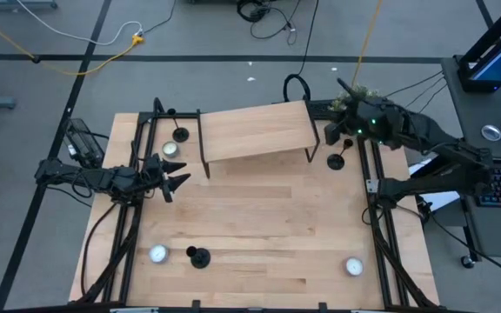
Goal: Pick & Place candle stick holders
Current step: Put the top right candle holder on the shelf
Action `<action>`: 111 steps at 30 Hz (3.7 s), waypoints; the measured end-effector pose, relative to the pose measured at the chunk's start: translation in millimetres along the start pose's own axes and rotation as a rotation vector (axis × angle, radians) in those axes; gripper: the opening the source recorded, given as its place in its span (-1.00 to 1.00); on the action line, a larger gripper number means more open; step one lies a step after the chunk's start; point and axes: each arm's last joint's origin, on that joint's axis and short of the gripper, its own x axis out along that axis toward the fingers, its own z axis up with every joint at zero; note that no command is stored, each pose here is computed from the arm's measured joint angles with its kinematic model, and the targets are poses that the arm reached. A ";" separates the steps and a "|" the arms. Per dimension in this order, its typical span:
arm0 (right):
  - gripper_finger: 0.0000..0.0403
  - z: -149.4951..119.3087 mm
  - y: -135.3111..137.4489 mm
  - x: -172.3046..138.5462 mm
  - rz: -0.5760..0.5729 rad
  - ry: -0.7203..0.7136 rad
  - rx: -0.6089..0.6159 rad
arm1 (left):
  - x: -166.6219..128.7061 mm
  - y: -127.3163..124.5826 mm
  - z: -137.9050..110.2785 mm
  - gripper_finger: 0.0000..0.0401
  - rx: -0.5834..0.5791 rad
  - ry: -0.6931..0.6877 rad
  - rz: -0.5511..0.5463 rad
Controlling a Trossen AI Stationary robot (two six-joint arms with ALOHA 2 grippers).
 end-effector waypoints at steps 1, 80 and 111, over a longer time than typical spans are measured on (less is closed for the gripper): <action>-1.00 -1.1 -2.9 -0.8 -0.023 0.033 0.016 | 0.0 0.0 0.0 0.21 0.000 0.000 0.000; -0.91 -77.9 -86.4 96.3 -0.335 0.756 0.261 | 0.0 0.0 -0.1 0.21 0.006 0.001 0.000; -0.96 -29.6 -53.3 27.0 -0.191 0.798 0.207 | -6.8 -11.7 35.9 0.21 0.074 -0.334 -0.149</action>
